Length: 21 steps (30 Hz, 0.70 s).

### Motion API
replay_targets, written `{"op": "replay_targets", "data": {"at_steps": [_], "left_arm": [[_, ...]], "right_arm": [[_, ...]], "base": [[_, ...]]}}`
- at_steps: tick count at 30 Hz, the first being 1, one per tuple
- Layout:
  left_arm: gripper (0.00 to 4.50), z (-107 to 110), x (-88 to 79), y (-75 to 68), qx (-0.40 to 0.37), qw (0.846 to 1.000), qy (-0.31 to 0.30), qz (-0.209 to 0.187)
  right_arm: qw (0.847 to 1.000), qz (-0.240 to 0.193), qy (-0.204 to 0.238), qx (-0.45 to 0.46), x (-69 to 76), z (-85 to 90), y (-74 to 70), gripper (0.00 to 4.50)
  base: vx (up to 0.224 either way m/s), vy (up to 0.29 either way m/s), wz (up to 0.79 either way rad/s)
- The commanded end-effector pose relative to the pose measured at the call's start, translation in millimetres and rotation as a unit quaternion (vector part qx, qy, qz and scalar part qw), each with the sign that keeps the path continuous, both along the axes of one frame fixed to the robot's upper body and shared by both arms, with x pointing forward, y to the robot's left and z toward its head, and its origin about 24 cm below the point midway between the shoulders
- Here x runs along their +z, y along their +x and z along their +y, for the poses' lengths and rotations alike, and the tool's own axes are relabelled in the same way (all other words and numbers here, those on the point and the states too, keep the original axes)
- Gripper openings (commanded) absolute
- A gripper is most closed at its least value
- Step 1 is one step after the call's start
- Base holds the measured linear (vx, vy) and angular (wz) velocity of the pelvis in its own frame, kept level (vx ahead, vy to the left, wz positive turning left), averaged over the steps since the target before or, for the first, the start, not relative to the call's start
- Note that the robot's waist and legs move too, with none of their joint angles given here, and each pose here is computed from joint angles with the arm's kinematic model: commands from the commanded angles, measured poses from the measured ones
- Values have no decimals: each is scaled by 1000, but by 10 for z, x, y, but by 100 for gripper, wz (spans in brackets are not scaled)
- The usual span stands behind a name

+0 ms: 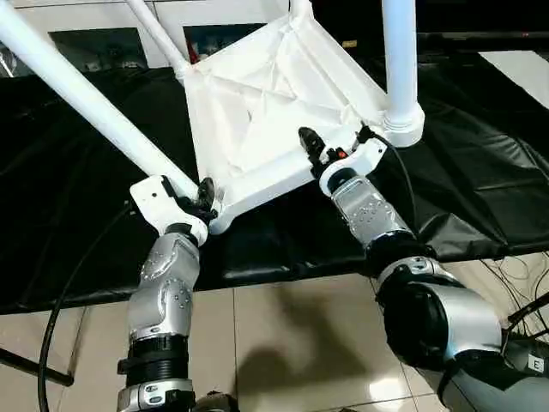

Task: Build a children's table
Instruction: Flip table

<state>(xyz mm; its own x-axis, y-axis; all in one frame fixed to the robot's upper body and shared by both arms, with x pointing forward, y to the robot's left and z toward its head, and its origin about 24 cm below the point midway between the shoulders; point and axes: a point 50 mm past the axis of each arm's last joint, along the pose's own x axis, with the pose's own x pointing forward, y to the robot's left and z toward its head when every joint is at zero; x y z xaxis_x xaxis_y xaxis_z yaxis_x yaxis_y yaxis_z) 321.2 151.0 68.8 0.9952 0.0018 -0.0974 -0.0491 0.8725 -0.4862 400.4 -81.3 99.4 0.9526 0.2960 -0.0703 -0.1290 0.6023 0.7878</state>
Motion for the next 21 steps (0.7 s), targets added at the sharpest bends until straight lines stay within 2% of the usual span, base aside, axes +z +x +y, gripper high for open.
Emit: {"op": "replay_targets", "data": {"at_steps": [1, 10, 16, 17, 21], "left_arm": [[217, -254, -165, -57, -59, 996, -52, 38], [217, -231, -159, -60, -55, 996, -56, 37], [217, -254, -161, -51, -57, 996, -56, 38], [273, -227, -183, -47, -47, 996, -53, 45], [293, -199, -174, -44, -41, 995, -78, 39]], "right_arm": [[1000, -2, -5, 7, 64, 50, 22, 327], [1000, 3, -11, -8, 68, -12, 45, 252], [1000, 1, -18, -12, 76, -46, 54, 236], [1000, -3, -26, -14, 91, -60, 61, 234], [999, -8, -33, -16, 105, -71, 67, 231]], "base": [[0, 0, 0], [0, 0, 0], [0, 0, 0], [0, 0, 0], [0, 0, 0]]}}
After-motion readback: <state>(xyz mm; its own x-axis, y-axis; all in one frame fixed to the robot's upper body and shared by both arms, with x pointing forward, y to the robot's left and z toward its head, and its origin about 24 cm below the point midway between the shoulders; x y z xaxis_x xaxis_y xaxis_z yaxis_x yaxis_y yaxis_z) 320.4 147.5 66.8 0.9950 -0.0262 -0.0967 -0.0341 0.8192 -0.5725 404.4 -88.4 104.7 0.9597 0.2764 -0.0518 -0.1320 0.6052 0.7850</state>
